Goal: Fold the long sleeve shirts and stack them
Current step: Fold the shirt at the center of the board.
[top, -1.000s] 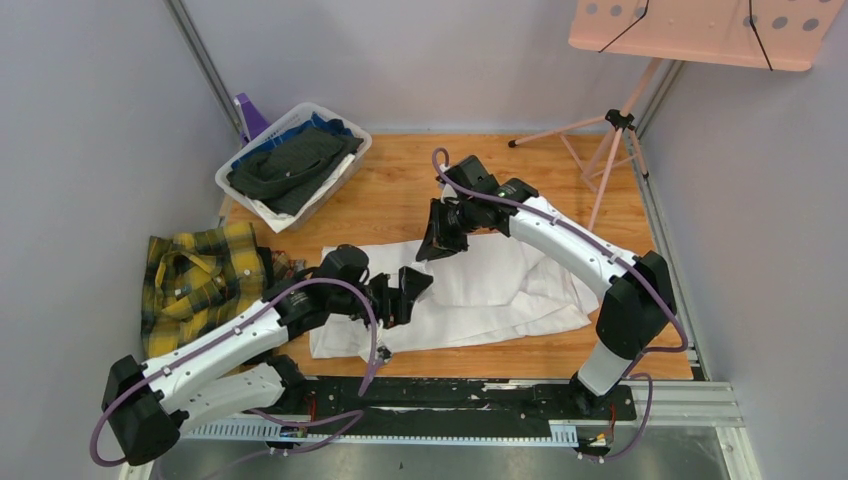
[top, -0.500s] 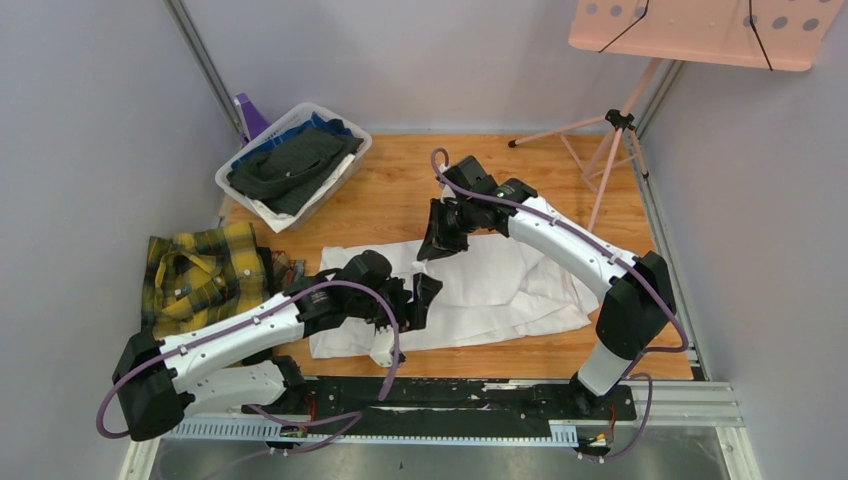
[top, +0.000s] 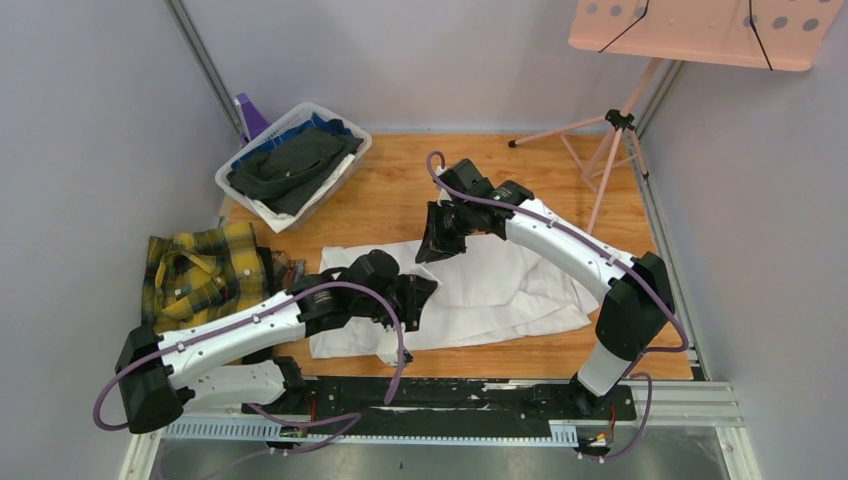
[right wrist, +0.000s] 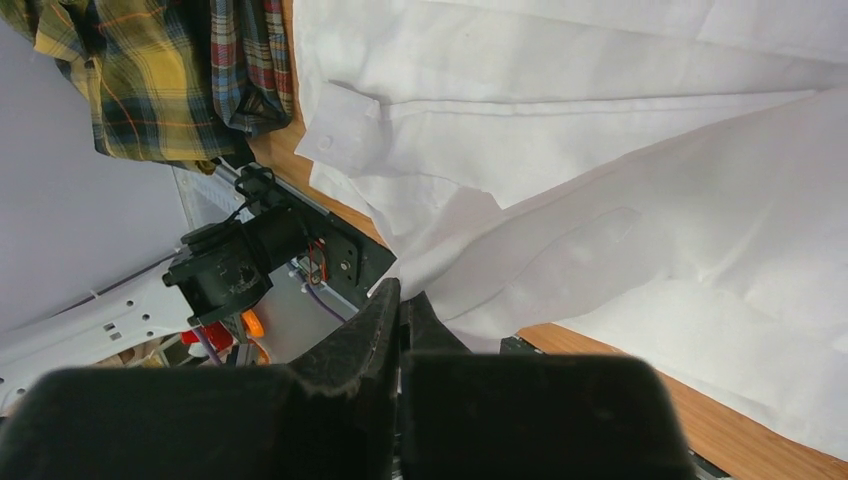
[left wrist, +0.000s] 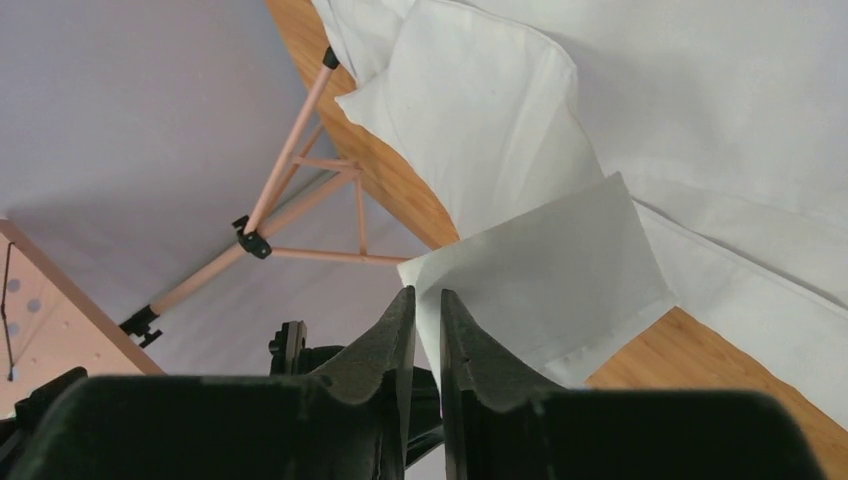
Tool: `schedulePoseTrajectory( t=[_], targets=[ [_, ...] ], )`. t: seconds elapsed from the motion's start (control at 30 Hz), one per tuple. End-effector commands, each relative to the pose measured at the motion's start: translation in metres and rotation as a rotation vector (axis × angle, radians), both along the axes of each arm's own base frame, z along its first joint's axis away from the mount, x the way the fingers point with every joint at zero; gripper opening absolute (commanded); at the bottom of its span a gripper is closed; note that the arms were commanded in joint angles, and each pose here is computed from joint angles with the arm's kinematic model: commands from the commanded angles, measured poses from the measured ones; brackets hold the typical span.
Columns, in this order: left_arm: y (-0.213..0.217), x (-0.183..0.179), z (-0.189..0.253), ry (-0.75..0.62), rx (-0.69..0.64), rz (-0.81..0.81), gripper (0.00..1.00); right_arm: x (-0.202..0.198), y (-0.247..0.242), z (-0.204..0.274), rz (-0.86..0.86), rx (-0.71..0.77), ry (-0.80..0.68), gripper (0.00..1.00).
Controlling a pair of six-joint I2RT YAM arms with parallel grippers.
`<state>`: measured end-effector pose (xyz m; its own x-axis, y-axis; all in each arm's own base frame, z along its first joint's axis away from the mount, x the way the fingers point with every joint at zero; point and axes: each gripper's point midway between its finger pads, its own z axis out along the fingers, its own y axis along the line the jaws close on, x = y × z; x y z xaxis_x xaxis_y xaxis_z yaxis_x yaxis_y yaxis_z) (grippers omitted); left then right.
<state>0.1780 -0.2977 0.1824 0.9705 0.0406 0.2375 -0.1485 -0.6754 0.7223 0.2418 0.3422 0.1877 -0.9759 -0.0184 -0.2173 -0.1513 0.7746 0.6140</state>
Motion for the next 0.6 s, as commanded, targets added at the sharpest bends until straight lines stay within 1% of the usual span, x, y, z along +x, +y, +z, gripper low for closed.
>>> schedulePoseTrajectory(
  t=[0.0,0.03,0.07,0.1,0.13,0.17,0.23,0.27,0.3,0.33,0.4,0.43,0.47,0.5,0.53,0.57],
  targets=[
    [-0.001,-0.007,0.019,-0.213,0.031,-0.160,0.18,0.007,0.002,0.001,-0.004,-0.006,-0.030,0.00],
    [0.000,-0.007,0.019,-0.207,0.029,-0.152,0.12,0.007,0.002,0.000,-0.005,-0.007,-0.028,0.00],
    [0.002,-0.008,0.020,-0.210,0.027,-0.146,0.09,0.007,0.002,0.000,-0.006,-0.007,-0.028,0.00],
    [0.003,-0.008,0.019,-0.206,0.026,-0.139,0.02,0.007,0.002,0.001,-0.007,-0.008,-0.028,0.00],
    [0.006,-0.008,0.020,-0.208,0.024,-0.131,0.00,0.007,0.001,0.001,-0.010,-0.010,-0.030,0.00],
    [0.007,-0.008,0.020,-0.206,0.022,-0.124,0.00,0.008,0.001,0.000,-0.012,-0.012,-0.031,0.00],
    [0.011,-0.008,0.018,-0.213,0.031,-0.116,0.22,0.009,0.000,0.001,-0.015,-0.013,-0.034,0.00],
    [0.015,-0.007,0.015,-0.217,0.050,-0.110,0.47,0.010,-0.001,0.001,-0.018,-0.016,-0.040,0.00],
    [0.017,-0.008,0.013,-0.220,0.059,-0.110,0.61,0.011,-0.003,0.000,-0.028,-0.024,-0.048,0.00],
    [0.020,-0.007,0.011,-0.220,0.074,-0.102,0.87,0.013,-0.005,0.000,-0.037,-0.029,-0.054,0.00],
    [0.021,-0.006,0.011,-0.195,0.056,-0.057,0.98,0.013,-0.009,-0.001,-0.051,-0.028,-0.043,0.00],
    [0.018,-0.005,0.020,-0.163,-0.008,-0.003,0.99,0.014,-0.012,-0.001,-0.062,-0.027,-0.039,0.00],
    [0.017,-0.005,0.020,-0.140,-0.036,0.038,1.00,0.014,-0.014,0.000,-0.071,-0.025,-0.037,0.00],
    [0.015,-0.002,0.033,-0.077,-0.137,0.128,1.00,0.015,-0.015,0.003,-0.081,-0.020,-0.040,0.00],
    [0.018,-0.002,0.032,0.030,-0.205,0.240,1.00,0.016,-0.017,0.005,-0.096,-0.020,-0.046,0.00],
    [0.021,0.004,0.049,0.062,-0.305,0.327,1.00,0.018,-0.019,0.008,-0.114,-0.019,-0.055,0.00]
  ],
)
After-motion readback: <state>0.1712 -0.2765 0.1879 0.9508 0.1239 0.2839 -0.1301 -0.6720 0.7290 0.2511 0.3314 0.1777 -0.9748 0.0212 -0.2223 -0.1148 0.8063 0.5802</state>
